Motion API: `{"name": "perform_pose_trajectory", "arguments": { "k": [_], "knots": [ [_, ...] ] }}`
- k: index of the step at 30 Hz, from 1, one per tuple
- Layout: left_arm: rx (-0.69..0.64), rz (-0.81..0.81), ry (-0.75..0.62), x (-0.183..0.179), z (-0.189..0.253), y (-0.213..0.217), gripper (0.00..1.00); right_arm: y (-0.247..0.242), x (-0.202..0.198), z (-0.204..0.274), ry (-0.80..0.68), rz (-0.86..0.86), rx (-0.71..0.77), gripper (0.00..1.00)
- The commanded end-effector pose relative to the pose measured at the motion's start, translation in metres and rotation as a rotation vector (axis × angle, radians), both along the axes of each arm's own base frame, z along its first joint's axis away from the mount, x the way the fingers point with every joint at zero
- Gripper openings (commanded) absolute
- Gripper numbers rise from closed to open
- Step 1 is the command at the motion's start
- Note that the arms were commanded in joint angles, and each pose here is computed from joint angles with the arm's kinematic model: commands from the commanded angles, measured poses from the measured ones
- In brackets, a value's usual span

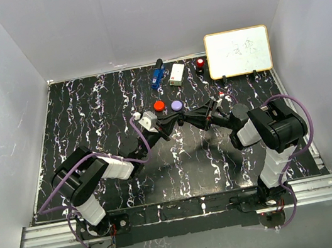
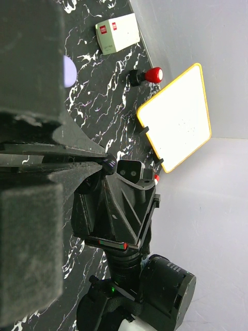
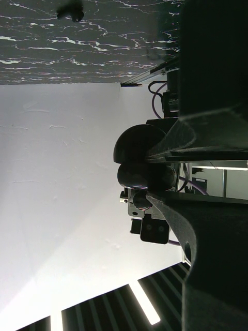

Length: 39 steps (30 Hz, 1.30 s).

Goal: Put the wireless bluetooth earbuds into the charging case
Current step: Place the earbud in the charging case.

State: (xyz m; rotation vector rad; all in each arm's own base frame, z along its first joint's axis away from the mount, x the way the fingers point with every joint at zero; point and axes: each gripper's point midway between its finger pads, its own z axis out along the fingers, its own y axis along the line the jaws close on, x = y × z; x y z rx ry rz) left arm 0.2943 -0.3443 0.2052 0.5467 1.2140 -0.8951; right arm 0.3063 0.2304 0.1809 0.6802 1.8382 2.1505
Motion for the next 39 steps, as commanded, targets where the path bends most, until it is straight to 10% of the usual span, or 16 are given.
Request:
{"name": "perform_pose_trajectory", "arguments": {
  "k": [1, 39],
  "knots": [
    [-0.157, -0.01, -0.145, -0.0061, 0.0558, 0.0061, 0.0, -0.0049, -0.0213, 0.0699, -0.39, -0.012, 0.097, 0.0],
    [-0.151, -0.022, -0.141, -0.011, 0.0533, 0.0075, 0.0, -0.0046, -0.0201, 0.0695, -0.39, -0.012, 0.097, 0.0]
  ]
}}
